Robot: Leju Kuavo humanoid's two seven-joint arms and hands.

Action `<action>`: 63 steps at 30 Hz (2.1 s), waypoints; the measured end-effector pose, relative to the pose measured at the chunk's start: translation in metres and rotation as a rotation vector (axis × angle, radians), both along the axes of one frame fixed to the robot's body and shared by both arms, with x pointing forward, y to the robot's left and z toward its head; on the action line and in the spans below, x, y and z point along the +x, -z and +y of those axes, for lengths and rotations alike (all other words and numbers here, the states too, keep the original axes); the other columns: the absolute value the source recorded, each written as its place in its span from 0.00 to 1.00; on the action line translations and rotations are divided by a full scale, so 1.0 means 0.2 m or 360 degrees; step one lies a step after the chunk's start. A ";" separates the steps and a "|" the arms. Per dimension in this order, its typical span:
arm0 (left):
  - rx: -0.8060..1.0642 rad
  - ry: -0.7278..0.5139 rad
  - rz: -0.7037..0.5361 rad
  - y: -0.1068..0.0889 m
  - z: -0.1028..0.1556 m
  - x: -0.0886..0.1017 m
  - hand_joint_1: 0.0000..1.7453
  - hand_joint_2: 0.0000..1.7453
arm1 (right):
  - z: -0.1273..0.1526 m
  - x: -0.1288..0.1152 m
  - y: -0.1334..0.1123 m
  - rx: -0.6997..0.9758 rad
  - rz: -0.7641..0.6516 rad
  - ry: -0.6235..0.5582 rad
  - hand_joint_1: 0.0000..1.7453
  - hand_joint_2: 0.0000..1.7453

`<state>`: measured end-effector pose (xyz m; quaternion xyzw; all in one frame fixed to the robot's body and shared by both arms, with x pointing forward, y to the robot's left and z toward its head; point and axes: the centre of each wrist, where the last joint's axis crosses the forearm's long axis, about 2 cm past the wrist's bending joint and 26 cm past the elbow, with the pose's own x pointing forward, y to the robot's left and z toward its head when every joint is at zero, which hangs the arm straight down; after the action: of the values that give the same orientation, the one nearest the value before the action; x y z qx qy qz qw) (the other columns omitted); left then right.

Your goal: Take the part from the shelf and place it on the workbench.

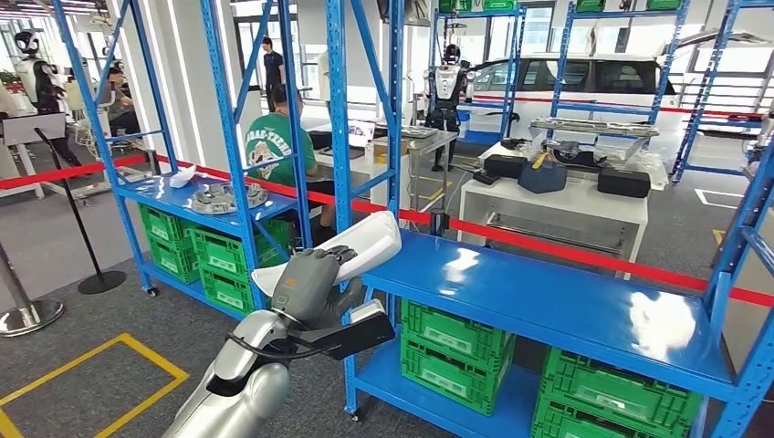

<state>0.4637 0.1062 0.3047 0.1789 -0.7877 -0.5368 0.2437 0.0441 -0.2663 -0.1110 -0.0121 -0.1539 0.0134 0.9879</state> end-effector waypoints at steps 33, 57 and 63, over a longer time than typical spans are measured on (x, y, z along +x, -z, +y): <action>-0.0001 0.0018 0.0023 -0.01 -0.03 0.00 1.00 1.00 | -0.01 -0.01 0.00 0.0005 -0.0003 -0.0013 0.00 0.00; -0.0018 -0.0019 0.0050 0.02 -0.01 0.00 1.00 1.00 | 0.00 -0.01 0.00 0.0011 -0.0012 -0.0015 0.00 0.00; -0.0018 -0.0023 0.0069 0.05 -0.01 -0.01 1.00 1.00 | -0.01 -0.02 0.00 0.0005 -0.0005 -0.0022 0.00 0.00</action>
<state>0.4617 0.1048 0.2952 0.1713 -0.7839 -0.5343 0.2657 0.0403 -0.2675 -0.1115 -0.0095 -0.1557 0.0201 0.9876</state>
